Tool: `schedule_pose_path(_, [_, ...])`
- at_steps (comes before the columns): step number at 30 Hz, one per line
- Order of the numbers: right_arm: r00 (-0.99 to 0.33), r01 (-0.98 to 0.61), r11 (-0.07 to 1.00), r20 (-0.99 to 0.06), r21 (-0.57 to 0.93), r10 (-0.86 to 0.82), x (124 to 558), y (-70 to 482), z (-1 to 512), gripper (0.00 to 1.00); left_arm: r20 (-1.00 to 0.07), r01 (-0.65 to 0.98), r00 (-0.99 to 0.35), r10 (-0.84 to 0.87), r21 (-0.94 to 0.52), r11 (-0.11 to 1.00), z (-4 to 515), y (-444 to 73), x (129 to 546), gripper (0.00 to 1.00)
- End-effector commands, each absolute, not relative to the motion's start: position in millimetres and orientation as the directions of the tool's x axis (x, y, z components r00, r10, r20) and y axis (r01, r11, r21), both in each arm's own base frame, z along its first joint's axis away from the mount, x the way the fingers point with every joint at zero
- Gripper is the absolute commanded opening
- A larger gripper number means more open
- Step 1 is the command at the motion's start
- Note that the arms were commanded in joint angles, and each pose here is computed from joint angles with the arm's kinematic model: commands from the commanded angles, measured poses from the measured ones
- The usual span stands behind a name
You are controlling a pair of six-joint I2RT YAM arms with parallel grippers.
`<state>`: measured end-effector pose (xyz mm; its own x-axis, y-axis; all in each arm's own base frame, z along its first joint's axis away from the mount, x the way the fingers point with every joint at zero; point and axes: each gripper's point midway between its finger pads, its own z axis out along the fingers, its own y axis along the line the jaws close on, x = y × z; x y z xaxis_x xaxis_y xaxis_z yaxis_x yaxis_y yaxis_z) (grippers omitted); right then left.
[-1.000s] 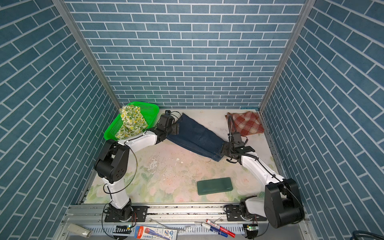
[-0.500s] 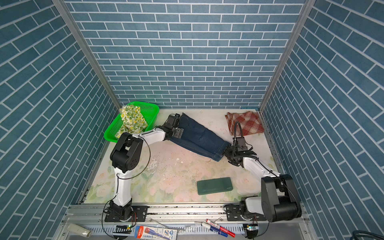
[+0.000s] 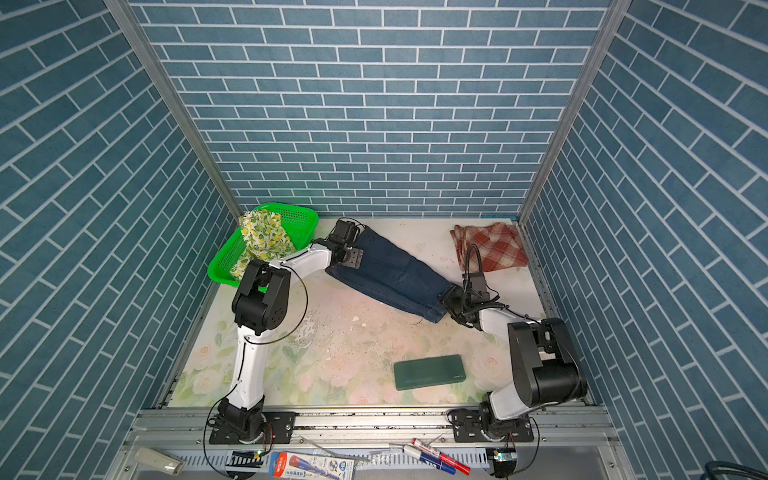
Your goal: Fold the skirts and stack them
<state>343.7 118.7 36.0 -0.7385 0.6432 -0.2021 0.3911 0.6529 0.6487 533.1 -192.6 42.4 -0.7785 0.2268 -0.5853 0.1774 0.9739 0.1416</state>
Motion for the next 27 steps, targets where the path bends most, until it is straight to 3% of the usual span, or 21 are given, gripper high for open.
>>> schedule_pose_path(1, [-0.728, 0.503, 0.622, -0.094, 0.600, 0.679, 327, 116, 1, 0.52, -0.518, 0.179, -0.829, 0.210, 0.111, 0.978, 27, -192, 521, 0.79])
schedule_pose_path(7, [-0.735, 0.459, 0.638, -0.139, 0.618, 0.664, 341, 118, 5, 0.02, -0.519, 0.187, -0.831, 0.199, 0.076, 0.979, 30, -195, 524, 0.64])
schedule_pose_path(8, [-0.738, 0.453, 0.645, -0.147, 0.615, 0.659, 342, 117, 7, 0.00, -0.519, 0.191, -0.831, 0.199, 0.068, 0.979, 31, -195, 524, 0.63])
schedule_pose_path(14, [-0.772, 0.401, 0.739, -0.234, 0.542, 0.591, 342, 104, 30, 0.00, -0.559, 0.202, -0.810, 0.176, 0.016, 0.979, 48, -200, 521, 0.64])
schedule_pose_path(19, [-0.797, 0.376, 0.778, -0.253, 0.503, 0.549, 330, 83, 51, 0.00, -0.598, 0.204, -0.788, 0.148, -0.026, 0.979, 71, -197, 520, 0.75])
schedule_pose_path(27, [-0.816, 0.308, 0.828, -0.316, 0.469, 0.483, 321, 65, 87, 0.00, -0.569, 0.232, -0.811, 0.135, -0.102, 0.967, 57, -208, 510, 0.79])
